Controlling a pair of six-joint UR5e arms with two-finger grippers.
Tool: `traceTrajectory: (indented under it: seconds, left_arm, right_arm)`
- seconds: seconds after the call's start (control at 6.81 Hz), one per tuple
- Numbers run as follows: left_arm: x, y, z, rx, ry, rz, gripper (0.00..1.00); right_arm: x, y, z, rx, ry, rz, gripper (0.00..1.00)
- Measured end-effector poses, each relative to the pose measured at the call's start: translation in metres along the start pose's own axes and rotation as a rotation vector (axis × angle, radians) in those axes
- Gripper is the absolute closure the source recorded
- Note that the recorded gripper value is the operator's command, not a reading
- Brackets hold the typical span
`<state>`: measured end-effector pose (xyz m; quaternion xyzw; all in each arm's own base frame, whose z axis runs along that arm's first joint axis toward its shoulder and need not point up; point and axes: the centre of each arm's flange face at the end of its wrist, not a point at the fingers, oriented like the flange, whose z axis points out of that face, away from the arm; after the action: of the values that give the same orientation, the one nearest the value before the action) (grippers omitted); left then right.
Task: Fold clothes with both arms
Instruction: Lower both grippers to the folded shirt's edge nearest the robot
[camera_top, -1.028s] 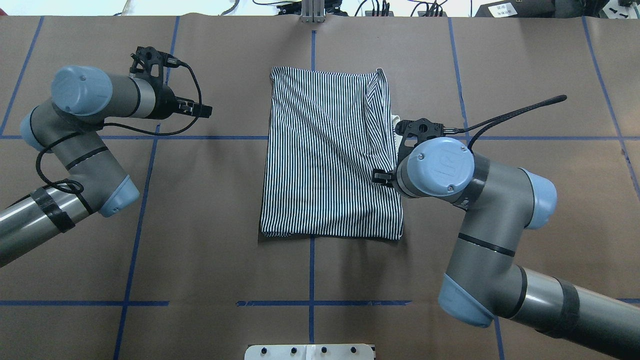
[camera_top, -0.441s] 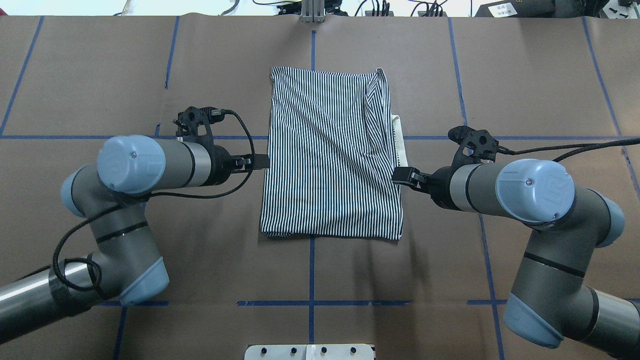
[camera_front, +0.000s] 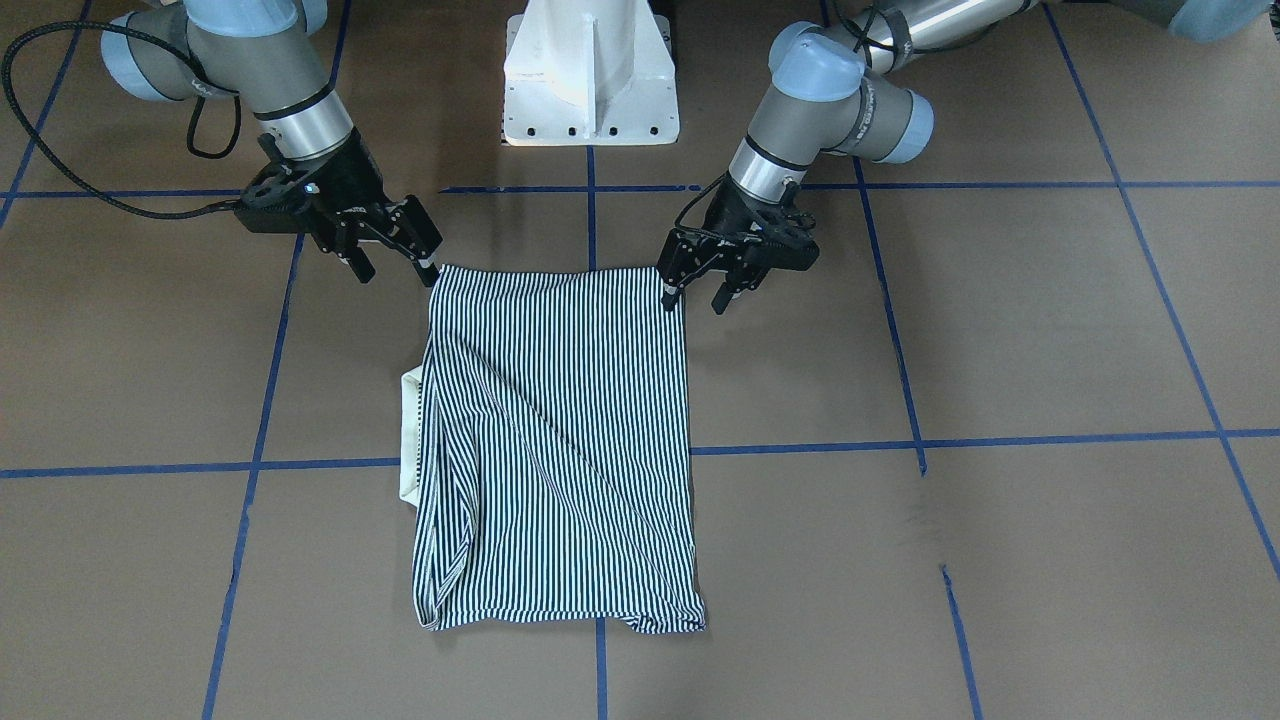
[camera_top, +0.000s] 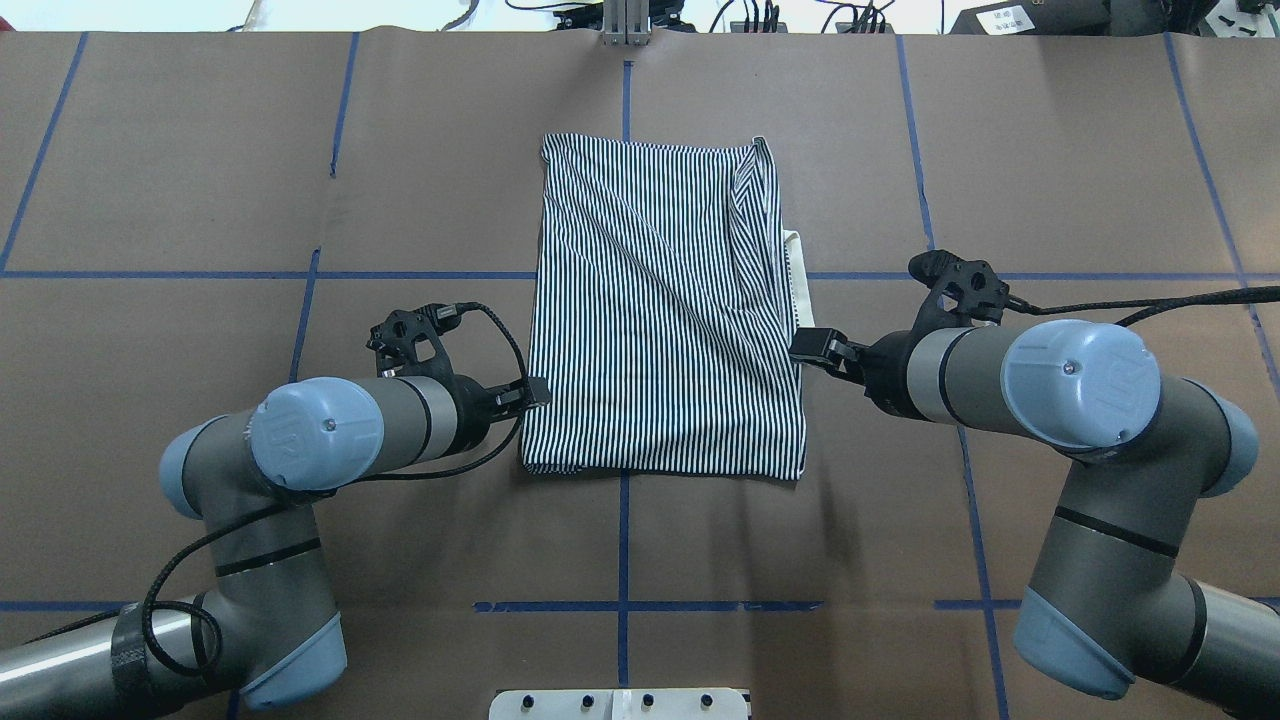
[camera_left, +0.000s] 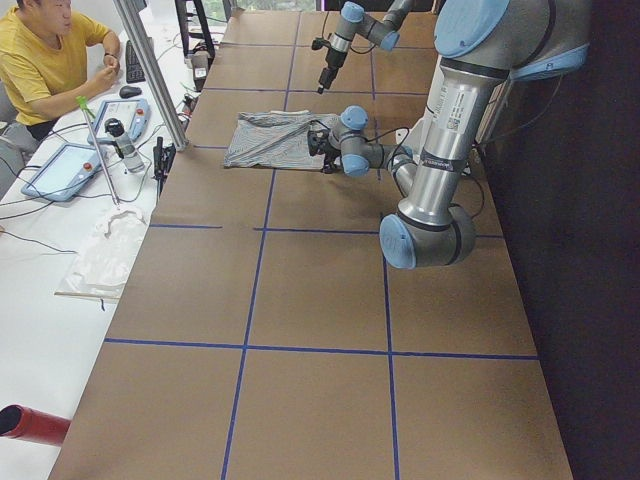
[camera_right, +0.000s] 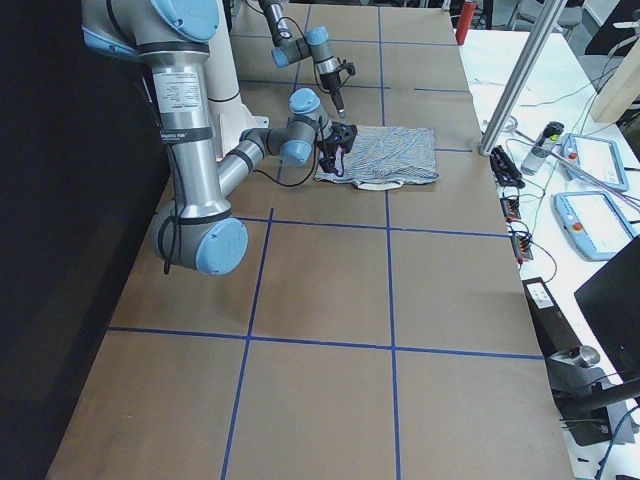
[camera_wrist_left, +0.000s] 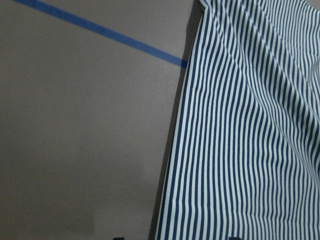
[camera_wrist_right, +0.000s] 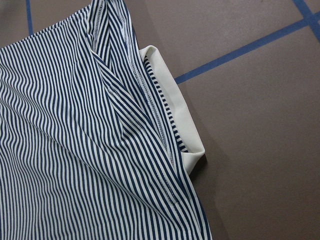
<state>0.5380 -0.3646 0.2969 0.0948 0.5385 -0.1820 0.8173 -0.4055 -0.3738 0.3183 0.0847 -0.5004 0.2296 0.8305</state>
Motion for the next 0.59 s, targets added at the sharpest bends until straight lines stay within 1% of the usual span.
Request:
traceTrajectory:
  seconds: [0.29, 0.44, 0.59]
  left_arm:
    - [0.0, 0.023, 0.005, -0.018, -0.017, -0.033, 0.36]
    - [0.001, 0.032, 0.007, -0.025, -0.018, -0.044, 0.4]
    - [0.002, 0.044, 0.009, -0.032, -0.019, -0.053, 0.5]
  right_arm:
    - [0.002, -0.001, 0.001, 0.01, 0.003, 0.005, 0.01]
    - [0.002, -0.002, 0.002, 0.015, 0.005, 0.009, 0.01]
    - [0.003, -0.002, 0.002, 0.019, 0.007, 0.012, 0.01]
